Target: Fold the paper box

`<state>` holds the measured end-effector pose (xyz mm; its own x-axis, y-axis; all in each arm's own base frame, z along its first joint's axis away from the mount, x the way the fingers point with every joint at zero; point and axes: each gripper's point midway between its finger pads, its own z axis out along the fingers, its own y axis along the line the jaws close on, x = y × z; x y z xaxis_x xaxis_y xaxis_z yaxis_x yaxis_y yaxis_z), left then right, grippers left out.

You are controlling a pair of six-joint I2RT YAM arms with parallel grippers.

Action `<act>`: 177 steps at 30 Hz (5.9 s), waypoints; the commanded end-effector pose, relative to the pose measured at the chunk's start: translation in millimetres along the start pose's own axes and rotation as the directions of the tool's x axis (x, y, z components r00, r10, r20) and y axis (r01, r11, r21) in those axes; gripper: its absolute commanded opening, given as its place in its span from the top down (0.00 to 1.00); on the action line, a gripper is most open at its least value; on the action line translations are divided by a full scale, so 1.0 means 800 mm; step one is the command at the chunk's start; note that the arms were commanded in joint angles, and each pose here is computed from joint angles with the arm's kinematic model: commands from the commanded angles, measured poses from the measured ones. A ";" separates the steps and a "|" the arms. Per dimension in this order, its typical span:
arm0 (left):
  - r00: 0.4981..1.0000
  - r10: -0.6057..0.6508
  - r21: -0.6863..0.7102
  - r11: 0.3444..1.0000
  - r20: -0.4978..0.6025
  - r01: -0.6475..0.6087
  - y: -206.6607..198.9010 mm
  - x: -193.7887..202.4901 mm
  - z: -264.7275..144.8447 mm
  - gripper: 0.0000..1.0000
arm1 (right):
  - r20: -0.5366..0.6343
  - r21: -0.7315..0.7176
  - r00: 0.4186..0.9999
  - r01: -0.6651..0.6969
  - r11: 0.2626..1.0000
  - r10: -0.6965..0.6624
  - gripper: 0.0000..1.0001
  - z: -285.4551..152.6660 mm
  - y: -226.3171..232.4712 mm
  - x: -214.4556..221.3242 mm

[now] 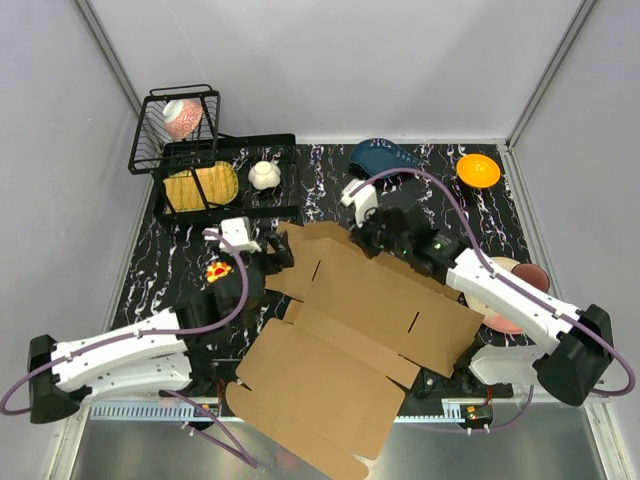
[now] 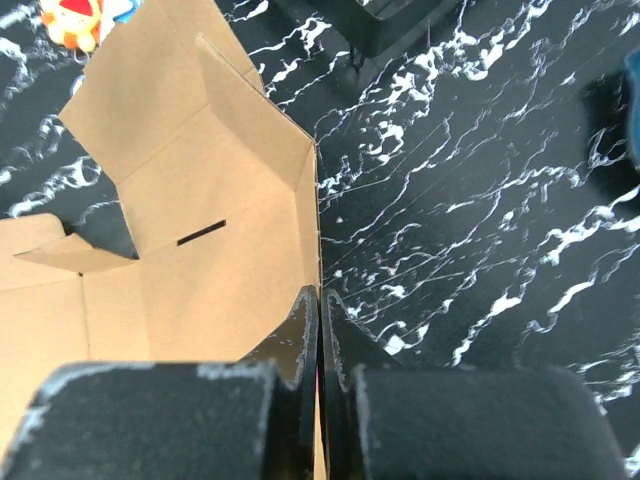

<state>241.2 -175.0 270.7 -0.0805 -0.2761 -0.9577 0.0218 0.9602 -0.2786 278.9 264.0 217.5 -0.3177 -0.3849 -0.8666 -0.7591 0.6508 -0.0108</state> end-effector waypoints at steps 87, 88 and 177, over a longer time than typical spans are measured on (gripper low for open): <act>0.936 -0.271 0.160 0.937 -0.226 0.310 0.037 0.114 0.002 0.17 | -0.143 0.077 0.915 0.391 0.917 -0.378 0.73 0.013 0.113 0.036; 0.935 -0.271 0.159 0.937 -0.228 0.310 0.039 0.116 0.002 0.17 | -0.148 0.079 0.913 0.394 0.916 -0.380 0.73 0.015 0.113 0.036; 0.968 -0.233 0.515 0.843 0.093 0.153 -0.079 0.049 0.152 0.05 | -0.341 0.614 0.923 0.362 0.701 -0.178 1.00 -0.029 -0.089 0.040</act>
<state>350.5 -221.5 193.1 -0.1085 -0.4762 -0.8726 0.3277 0.8116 -0.4837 315.2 191.0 211.2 -0.3044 -0.7396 -0.6003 -0.2553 0.6705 -0.6966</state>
